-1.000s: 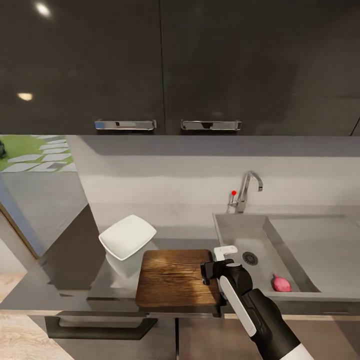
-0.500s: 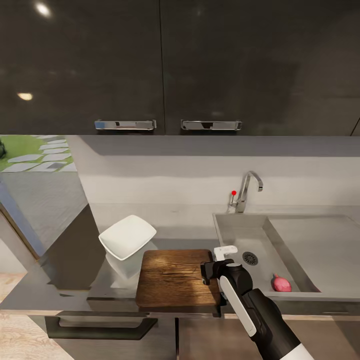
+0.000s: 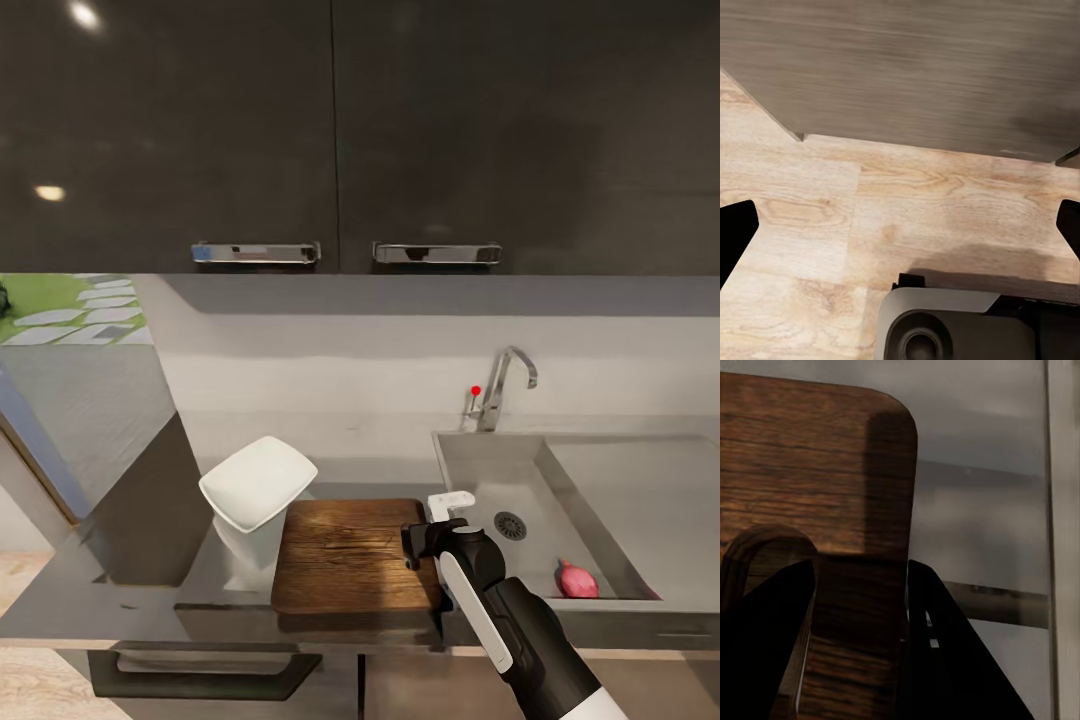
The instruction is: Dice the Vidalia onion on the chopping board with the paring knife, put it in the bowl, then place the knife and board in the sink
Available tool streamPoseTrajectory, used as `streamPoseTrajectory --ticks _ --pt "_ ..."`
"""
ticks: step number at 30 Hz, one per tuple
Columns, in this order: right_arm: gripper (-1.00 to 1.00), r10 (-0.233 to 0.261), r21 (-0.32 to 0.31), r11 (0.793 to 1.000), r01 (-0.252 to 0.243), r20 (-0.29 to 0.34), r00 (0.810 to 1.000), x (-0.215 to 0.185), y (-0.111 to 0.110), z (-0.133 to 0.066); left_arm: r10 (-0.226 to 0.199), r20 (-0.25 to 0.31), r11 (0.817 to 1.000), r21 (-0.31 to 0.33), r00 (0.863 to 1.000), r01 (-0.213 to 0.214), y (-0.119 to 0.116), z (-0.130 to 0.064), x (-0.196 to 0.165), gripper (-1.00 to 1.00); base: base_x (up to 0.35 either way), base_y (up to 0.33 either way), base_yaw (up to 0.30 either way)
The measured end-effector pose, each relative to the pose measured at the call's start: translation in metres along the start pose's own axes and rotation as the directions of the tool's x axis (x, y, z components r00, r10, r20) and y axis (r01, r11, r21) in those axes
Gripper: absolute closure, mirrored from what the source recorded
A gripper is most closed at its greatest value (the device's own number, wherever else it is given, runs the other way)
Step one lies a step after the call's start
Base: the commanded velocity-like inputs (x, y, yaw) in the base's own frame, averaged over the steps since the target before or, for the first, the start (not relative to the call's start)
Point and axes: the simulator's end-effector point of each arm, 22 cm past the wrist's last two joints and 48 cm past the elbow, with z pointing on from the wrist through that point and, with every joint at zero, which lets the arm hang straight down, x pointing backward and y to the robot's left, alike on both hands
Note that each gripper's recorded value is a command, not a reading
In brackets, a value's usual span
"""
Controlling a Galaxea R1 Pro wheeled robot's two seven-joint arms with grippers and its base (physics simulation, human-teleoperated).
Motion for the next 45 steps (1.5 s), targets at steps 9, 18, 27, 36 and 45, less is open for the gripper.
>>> streamPoseTrajectory --ticks 9,18,27,36,45 --pt "1.0 0.0 0.001 1.0 0.0 0.0 1.0 0.0 -0.0002 0.0 0.0 -0.001 1.0 0.0 1.0 0.0 0.0001 -0.0001 0.0003 -1.0 0.001 0.001 0.0" --pt "1.0 0.001 0.001 1.0 -0.001 -0.001 1.0 0.0002 -0.0007 0.0001 -0.001 -0.001 1.0 0.0 1.0 0.001 0.0001 -0.0001 0.0004 -1.0 0.0 0.0 0.0" --pt "1.0 -0.001 0.005 1.0 0.001 -0.001 1.0 0.0005 -0.0027 0.0003 -0.002 -0.001 1.0 0.0 1.0 0.002 -0.0004 -0.0001 0.0005 -1.0 0.0 0.0 0.0" --pt "1.0 -0.002 0.006 1.0 0.002 -0.001 1.0 0.0006 -0.0034 0.0004 -0.002 -0.001 1.0 0.0 1.0 0.002 -0.0005 -0.0002 0.0006 -1.0 -0.001 0.0 0.0" --pt "1.0 -0.002 0.007 1.0 0.002 -0.001 1.0 0.0006 -0.0035 0.0004 -0.002 -0.001 1.0 0.0 1.0 0.002 -0.0005 -0.0001 0.0005 -1.0 -0.038 0.0 0.0"
